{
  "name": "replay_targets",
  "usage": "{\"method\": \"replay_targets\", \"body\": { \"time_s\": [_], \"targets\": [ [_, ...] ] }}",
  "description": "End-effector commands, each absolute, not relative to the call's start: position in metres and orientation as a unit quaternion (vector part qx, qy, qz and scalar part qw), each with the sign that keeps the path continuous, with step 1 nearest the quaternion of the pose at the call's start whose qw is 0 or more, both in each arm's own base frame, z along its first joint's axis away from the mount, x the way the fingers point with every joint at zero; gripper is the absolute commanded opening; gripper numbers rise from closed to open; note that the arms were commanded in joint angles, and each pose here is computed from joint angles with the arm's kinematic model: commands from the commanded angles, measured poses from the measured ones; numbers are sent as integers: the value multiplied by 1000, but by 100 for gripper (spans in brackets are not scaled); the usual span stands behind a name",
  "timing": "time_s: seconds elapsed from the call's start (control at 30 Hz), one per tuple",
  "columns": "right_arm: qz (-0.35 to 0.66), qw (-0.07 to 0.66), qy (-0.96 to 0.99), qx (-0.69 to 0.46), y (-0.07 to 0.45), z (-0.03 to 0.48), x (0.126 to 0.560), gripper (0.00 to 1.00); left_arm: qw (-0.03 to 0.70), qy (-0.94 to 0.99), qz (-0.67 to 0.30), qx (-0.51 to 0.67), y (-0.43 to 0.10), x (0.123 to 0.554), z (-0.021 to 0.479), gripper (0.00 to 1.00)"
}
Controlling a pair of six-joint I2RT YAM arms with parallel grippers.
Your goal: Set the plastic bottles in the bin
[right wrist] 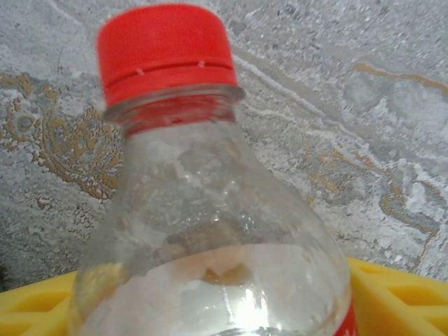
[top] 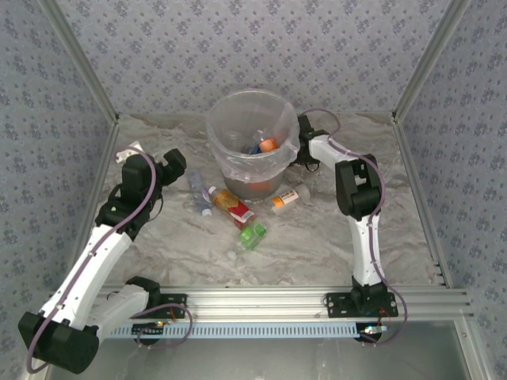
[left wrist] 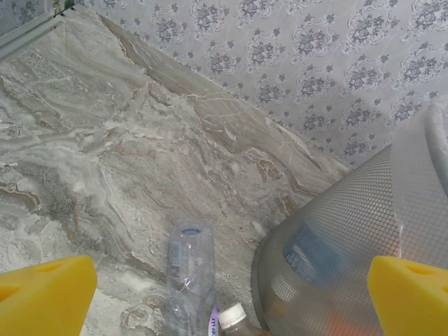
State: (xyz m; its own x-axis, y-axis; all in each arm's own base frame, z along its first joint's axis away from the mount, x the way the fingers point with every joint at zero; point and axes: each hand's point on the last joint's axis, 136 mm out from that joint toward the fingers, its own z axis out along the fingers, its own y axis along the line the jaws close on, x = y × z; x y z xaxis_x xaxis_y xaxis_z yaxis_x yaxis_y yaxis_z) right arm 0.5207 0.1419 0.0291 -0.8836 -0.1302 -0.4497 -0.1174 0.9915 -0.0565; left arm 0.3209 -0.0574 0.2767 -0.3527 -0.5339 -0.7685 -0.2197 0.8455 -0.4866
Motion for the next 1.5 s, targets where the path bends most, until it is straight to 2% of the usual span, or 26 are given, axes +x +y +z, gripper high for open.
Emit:
{"method": "replay_targets", "body": {
  "time_s": [0.0,0.47,0.83,1.03,1.47],
  "targets": [
    [-15,236,970,-48,137,32,516,75,515,807,-154,-245,-55,322,274,99],
    [5,295,956,0,117,56,503,65,493,824,-180,-214,-75,335,263,99],
    [33,347,937,39,103,94,484,64,450,845,-205,-203,-96,348,251,100],
    [50,409,910,51,96,136,466,61,436,850,-210,-208,-101,354,244,100],
    [112,542,832,36,98,287,425,60,426,857,-217,-193,-108,356,232,99]
  ]
}}
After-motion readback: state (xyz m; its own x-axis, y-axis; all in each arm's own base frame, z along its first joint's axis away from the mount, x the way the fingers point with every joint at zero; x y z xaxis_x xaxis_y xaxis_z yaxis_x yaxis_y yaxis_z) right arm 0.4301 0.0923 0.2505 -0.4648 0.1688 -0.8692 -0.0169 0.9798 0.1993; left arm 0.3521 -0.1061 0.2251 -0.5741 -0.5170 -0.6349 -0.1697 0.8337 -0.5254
